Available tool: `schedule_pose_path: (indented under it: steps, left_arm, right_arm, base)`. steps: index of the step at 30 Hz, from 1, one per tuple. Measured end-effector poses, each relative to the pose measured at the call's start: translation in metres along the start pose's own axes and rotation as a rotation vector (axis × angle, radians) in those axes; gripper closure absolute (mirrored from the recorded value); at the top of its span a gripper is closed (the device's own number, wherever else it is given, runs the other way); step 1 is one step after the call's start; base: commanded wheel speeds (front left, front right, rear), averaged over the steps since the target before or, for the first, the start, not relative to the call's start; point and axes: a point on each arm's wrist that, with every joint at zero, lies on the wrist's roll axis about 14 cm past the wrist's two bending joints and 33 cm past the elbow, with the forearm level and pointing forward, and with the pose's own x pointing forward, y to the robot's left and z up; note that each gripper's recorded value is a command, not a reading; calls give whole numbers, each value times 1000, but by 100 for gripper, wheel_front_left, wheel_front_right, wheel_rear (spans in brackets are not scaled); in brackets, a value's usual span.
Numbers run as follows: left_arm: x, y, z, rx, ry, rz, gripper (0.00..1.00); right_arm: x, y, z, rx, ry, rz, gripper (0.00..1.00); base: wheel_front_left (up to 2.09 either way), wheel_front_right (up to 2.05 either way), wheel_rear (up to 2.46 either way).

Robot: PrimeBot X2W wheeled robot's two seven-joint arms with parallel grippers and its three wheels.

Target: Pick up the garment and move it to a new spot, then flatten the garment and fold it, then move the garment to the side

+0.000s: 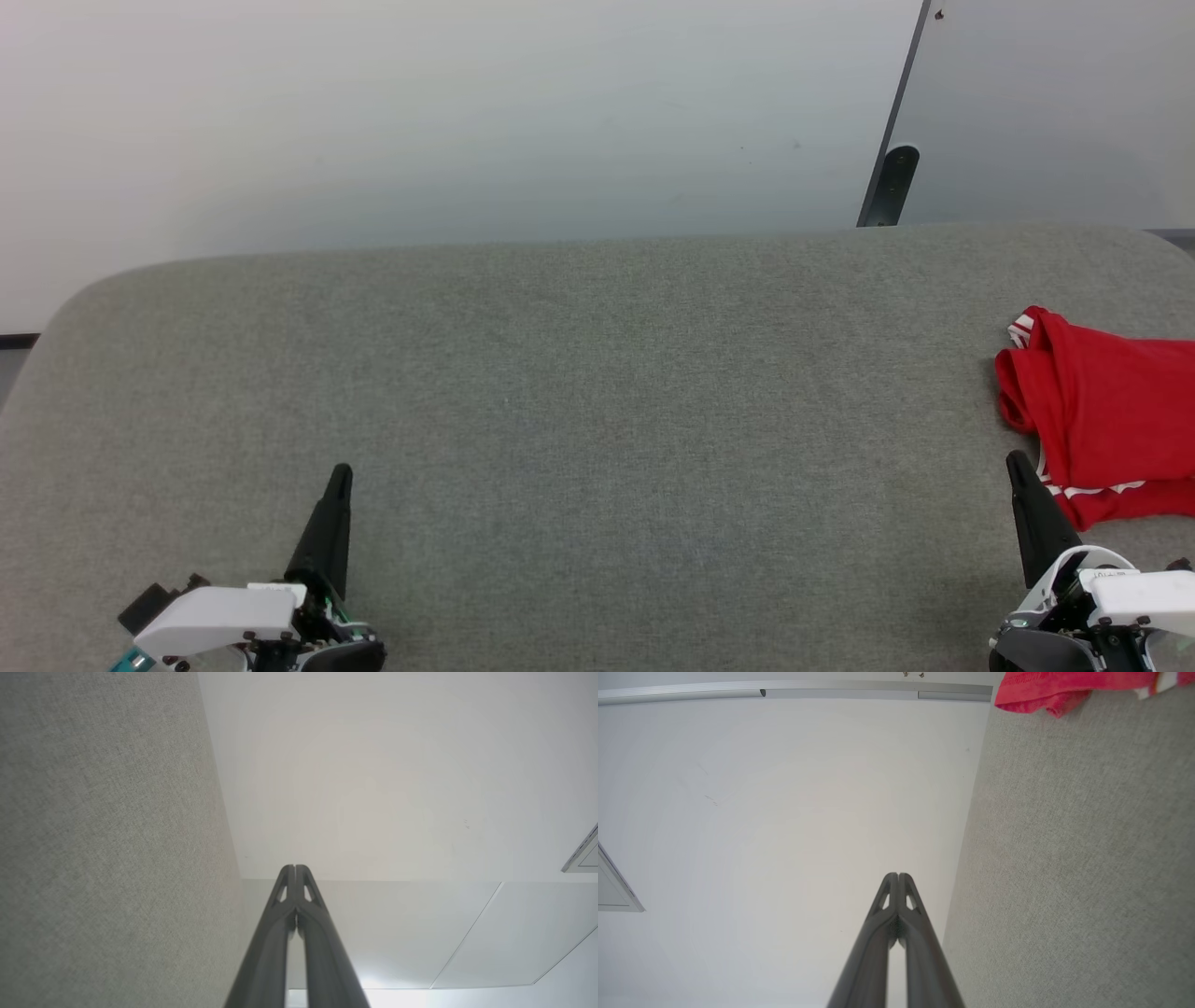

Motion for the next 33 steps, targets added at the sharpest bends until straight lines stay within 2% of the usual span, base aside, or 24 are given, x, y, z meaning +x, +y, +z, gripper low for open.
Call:
schedule_pose_path:
  steps: [33]
  left_arm:
    - [0,0,0,0,0,0,100]
  right_arm:
    - [0,0,0,0,0,0,100]
  base:
    - [0,0,0]
